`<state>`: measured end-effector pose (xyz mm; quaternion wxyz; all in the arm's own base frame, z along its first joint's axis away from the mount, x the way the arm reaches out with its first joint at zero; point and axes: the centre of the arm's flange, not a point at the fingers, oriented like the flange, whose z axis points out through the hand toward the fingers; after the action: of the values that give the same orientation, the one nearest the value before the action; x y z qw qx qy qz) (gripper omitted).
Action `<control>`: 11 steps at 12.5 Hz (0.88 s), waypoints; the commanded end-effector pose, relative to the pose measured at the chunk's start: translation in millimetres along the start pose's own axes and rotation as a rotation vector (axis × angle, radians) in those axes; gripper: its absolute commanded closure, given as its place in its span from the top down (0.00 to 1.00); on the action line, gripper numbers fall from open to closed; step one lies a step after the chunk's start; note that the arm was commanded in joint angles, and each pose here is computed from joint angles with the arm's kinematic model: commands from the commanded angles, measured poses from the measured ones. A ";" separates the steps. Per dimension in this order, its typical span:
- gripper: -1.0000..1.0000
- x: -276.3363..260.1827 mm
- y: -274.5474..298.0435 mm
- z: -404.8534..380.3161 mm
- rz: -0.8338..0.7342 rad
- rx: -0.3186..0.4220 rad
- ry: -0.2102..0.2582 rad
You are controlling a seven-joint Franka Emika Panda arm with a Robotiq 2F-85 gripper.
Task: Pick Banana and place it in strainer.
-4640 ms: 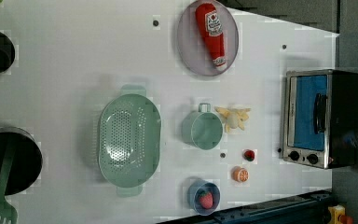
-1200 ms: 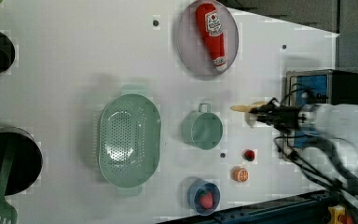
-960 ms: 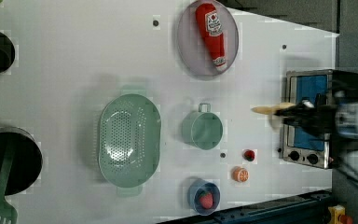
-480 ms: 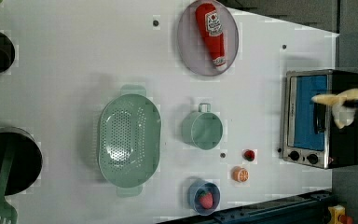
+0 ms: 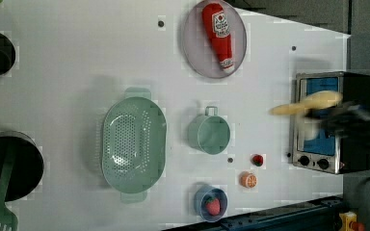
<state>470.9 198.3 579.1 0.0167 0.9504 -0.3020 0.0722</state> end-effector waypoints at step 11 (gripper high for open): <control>0.25 -183.0 -139.8 235.0 0.278 -0.029 -0.190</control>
<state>419.4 421.7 309.0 -0.0061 0.9210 -0.3859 -0.0524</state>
